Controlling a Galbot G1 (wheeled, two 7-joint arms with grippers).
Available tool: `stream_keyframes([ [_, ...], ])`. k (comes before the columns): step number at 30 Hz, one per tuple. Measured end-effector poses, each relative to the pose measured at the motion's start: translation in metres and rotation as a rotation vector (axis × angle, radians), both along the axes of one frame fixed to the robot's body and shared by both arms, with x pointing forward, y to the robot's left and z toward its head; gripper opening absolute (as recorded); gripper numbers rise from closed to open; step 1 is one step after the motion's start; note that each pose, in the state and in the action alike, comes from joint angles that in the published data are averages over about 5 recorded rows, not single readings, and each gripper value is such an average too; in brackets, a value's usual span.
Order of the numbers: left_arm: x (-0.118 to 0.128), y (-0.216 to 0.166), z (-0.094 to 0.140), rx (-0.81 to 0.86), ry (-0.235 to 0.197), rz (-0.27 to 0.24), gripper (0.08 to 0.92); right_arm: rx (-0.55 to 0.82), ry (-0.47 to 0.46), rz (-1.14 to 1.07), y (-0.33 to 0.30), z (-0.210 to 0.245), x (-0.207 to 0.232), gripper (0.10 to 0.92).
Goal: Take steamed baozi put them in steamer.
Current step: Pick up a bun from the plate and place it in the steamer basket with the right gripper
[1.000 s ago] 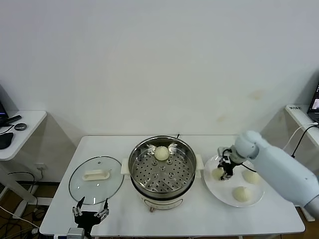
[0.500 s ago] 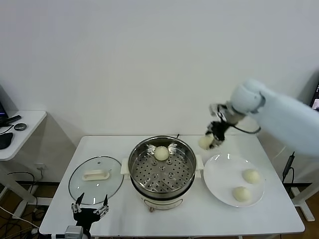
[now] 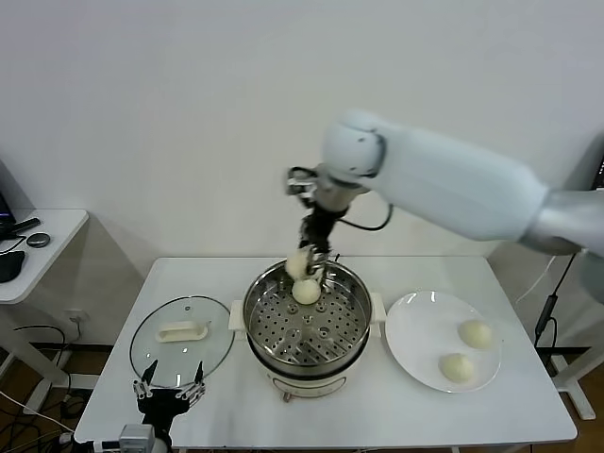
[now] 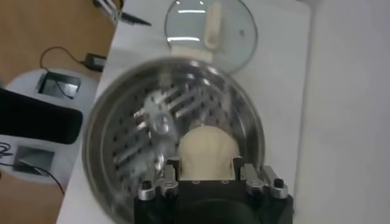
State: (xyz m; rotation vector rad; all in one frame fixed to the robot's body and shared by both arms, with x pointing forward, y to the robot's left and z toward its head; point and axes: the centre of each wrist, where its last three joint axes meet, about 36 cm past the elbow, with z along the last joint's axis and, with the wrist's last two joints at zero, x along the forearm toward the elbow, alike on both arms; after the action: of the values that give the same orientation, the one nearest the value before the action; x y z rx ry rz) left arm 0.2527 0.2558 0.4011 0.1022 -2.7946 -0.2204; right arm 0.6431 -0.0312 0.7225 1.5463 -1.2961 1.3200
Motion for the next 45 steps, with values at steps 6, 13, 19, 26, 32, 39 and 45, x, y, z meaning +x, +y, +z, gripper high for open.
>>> stream_keyframes([
  [6,0.002,0.0,0.0,-0.002,-0.006,0.004,0.823,-0.046,0.009,0.026,0.049,-0.031,-0.005,0.519],
  [13,0.003,-0.002,-0.002,-0.012,-0.003,0.003,0.823,-0.098,0.004,0.041,0.078,-0.071,-0.01,0.521],
  [19,0.004,-0.003,-0.003,-0.015,-0.001,0.002,0.823,-0.125,-0.005,0.05,0.093,-0.099,-0.015,0.518],
  [26,0.005,-0.001,-0.002,-0.015,-0.006,0.007,0.823,-0.135,-0.016,0.053,0.102,-0.119,-0.019,0.525],
  [32,0.006,-0.002,-0.002,-0.019,-0.006,0.008,0.823,-0.138,-0.02,0.053,0.103,-0.13,-0.021,0.538],
  [39,0.007,-0.004,-0.005,-0.026,-0.004,0.008,0.823,-0.129,-0.019,0.057,0.098,-0.134,-0.025,0.708],
  [45,0.009,-0.004,-0.004,-0.027,-0.006,0.003,0.823,-0.103,-0.034,0.056,0.084,-0.123,-0.027,0.816],
])
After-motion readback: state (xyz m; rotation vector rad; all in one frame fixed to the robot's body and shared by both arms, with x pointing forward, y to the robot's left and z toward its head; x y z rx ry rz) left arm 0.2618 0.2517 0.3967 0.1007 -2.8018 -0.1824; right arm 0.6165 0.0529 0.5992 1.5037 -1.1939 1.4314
